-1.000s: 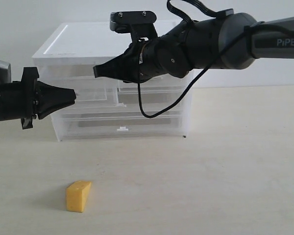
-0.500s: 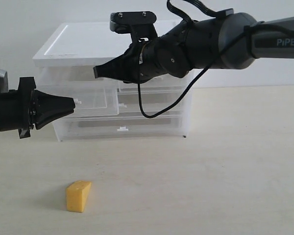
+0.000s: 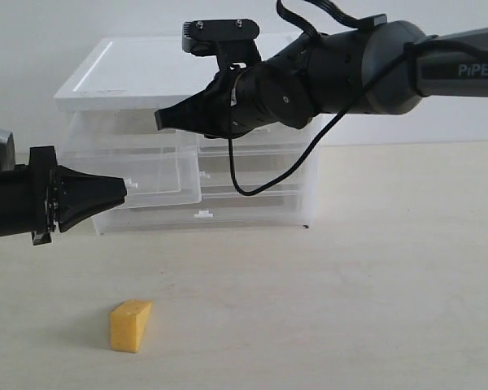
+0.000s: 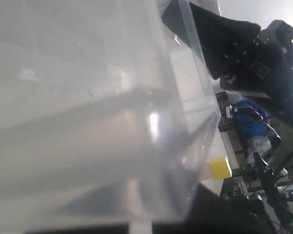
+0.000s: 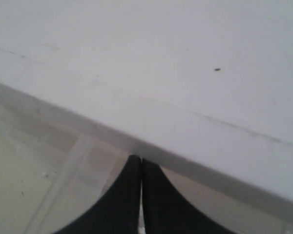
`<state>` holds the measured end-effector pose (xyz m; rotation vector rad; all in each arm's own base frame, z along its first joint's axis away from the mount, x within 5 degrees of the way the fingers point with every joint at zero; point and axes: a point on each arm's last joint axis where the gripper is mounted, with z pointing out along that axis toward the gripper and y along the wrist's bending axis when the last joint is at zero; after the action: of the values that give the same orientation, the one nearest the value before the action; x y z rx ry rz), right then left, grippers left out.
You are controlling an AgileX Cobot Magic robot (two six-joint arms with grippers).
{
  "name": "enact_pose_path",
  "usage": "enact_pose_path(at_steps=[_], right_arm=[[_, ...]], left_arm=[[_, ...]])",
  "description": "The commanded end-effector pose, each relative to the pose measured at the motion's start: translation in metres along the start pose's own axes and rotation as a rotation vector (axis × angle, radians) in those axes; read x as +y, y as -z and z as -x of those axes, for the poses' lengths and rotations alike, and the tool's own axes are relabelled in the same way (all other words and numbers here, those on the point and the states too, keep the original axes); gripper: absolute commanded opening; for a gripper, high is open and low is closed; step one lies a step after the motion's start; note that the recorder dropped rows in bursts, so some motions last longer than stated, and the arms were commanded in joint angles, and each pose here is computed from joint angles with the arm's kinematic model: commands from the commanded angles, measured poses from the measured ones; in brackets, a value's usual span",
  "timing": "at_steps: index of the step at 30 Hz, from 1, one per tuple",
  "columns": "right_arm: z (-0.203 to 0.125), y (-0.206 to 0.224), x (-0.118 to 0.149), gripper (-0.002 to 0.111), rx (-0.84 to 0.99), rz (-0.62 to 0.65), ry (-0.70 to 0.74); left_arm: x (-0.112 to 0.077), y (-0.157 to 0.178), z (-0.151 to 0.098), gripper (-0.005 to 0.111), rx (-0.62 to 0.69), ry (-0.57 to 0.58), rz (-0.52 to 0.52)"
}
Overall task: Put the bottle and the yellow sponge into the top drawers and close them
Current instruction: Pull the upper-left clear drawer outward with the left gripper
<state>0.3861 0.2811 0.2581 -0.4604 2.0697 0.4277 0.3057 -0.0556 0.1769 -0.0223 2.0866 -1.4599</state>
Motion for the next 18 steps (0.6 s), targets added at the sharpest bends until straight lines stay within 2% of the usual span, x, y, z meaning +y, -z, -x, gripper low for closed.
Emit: enact_pose_path(at_steps=[1, 18], right_arm=[[0.012, -0.002, -0.018, 0.000, -0.072, -0.017, 0.020], [0.012, -0.002, -0.018, 0.000, -0.062, -0.023, 0.023]], left_arm=[[-0.009, 0.000, -0.013, 0.004, 0.061, -0.035, -0.074], [0.000, 0.013, -0.006, 0.004, 0.013, -0.031, -0.046]])
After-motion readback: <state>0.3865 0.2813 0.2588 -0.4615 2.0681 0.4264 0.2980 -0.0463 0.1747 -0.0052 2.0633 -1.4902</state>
